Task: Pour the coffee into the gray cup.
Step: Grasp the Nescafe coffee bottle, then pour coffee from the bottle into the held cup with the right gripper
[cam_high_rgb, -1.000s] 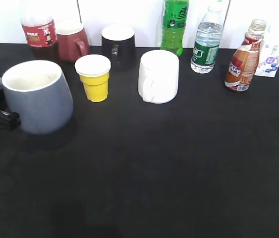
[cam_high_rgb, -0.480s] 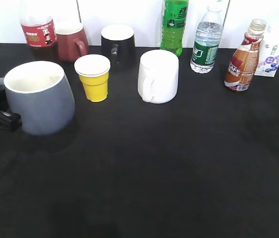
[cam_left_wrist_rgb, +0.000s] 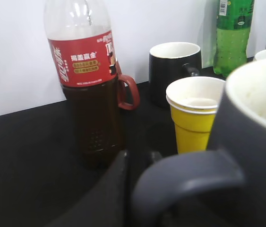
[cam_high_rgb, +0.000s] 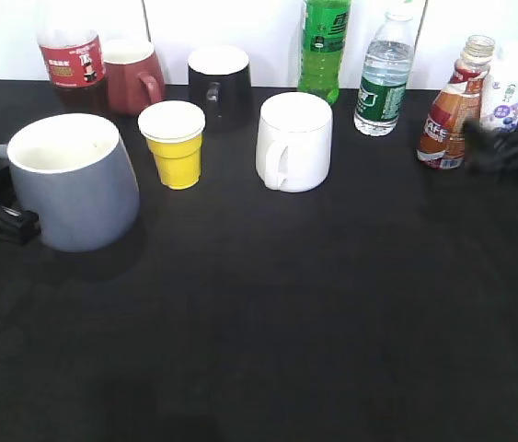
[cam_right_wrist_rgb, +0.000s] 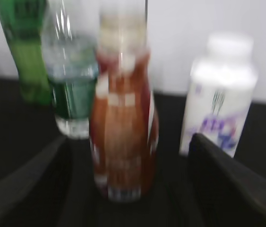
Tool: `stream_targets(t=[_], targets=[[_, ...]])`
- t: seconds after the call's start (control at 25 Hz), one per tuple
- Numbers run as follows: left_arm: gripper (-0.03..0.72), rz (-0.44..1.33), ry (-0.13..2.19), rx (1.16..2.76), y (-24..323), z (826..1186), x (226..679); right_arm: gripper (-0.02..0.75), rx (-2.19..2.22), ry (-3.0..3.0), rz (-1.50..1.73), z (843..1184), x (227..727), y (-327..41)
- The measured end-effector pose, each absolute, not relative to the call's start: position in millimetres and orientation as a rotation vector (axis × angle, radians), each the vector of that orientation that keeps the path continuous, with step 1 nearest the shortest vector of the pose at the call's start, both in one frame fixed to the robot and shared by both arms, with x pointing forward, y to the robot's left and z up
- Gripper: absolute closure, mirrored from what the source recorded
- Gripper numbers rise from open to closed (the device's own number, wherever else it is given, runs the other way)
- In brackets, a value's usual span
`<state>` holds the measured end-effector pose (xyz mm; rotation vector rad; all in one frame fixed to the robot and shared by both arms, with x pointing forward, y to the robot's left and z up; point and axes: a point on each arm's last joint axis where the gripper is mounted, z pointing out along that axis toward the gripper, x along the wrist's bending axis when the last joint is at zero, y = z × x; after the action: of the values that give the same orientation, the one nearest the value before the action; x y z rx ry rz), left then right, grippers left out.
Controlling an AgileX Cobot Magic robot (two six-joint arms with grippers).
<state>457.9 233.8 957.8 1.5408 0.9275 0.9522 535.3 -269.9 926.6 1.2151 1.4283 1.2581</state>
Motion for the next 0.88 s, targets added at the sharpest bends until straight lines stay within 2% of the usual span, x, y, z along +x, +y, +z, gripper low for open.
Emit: stream_targets(t=[0.16, 0.6, 0.76, 0.88], targets=[[0.616, 0.952, 0.927, 1.541, 233.8, 957.8, 457.9, 0.126, 1.215, 1.472, 1.270, 909.2, 554.2, -257.4], [0.616, 0.953, 0.927, 1.540, 233.8, 957.8, 457.9, 0.129, 1.214, 1.435, 1.276, 872.3, 622.2, -252.0], [0.616, 0.954, 0.924, 1.536, 233.8, 958.2, 458.0, 0.200, 1.201, 1.438, 1.283, 866.2, 629.9, -250.3], [0.616, 0.954, 0.924, 1.536, 233.8, 958.2, 458.0, 0.211, 1.190, 1.441, 1.291, 865.6, 629.9, -249.5]])
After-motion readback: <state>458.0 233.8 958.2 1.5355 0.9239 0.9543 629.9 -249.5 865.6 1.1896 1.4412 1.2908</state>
